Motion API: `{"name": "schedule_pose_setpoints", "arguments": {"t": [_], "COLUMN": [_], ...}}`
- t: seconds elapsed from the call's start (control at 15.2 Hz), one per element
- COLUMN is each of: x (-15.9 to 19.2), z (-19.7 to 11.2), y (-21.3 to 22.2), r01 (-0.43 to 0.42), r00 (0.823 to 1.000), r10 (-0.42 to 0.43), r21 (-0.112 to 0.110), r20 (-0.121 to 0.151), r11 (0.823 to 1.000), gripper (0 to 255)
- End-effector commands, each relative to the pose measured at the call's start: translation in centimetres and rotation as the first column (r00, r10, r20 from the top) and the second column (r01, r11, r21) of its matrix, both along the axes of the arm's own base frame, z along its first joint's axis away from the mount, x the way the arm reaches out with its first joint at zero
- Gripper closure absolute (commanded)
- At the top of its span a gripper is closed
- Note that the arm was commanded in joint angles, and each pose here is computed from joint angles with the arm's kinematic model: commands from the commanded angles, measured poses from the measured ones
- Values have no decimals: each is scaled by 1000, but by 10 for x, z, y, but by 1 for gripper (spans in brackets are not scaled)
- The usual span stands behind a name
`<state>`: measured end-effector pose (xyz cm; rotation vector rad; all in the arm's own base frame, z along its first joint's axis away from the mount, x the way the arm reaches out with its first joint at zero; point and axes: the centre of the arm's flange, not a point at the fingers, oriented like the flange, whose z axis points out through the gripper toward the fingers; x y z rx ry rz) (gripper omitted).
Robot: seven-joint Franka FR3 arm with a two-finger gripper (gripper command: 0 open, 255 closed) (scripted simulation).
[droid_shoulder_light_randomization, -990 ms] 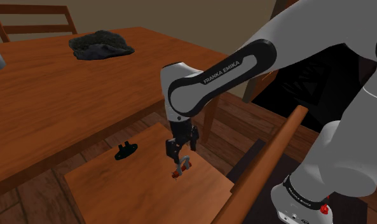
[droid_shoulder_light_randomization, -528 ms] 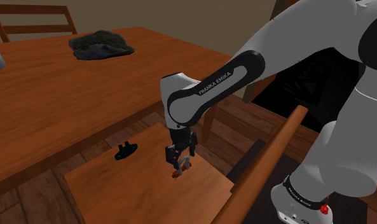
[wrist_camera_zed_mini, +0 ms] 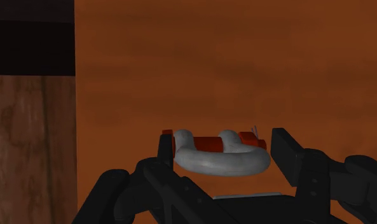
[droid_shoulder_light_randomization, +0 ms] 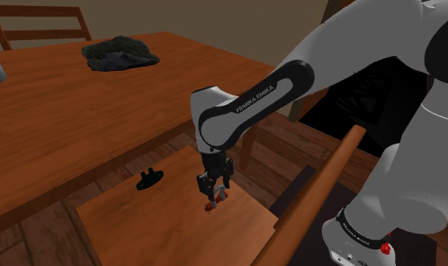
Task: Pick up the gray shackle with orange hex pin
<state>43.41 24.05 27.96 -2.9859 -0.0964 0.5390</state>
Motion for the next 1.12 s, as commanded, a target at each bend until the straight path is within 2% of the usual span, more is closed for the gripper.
{"name": "schedule_pose_setpoints", "arguments": {"t": [0.0,1.06], "x": [-1,-1], "z": [-1,77], "y": [0,0], "r01": [-1,-1], "r00": [1000,1000], "r10": [1,1], "r21": [-1,-1], "r20": [-2,-2], "r11": [1000,1000], "gripper": [255,255]}}
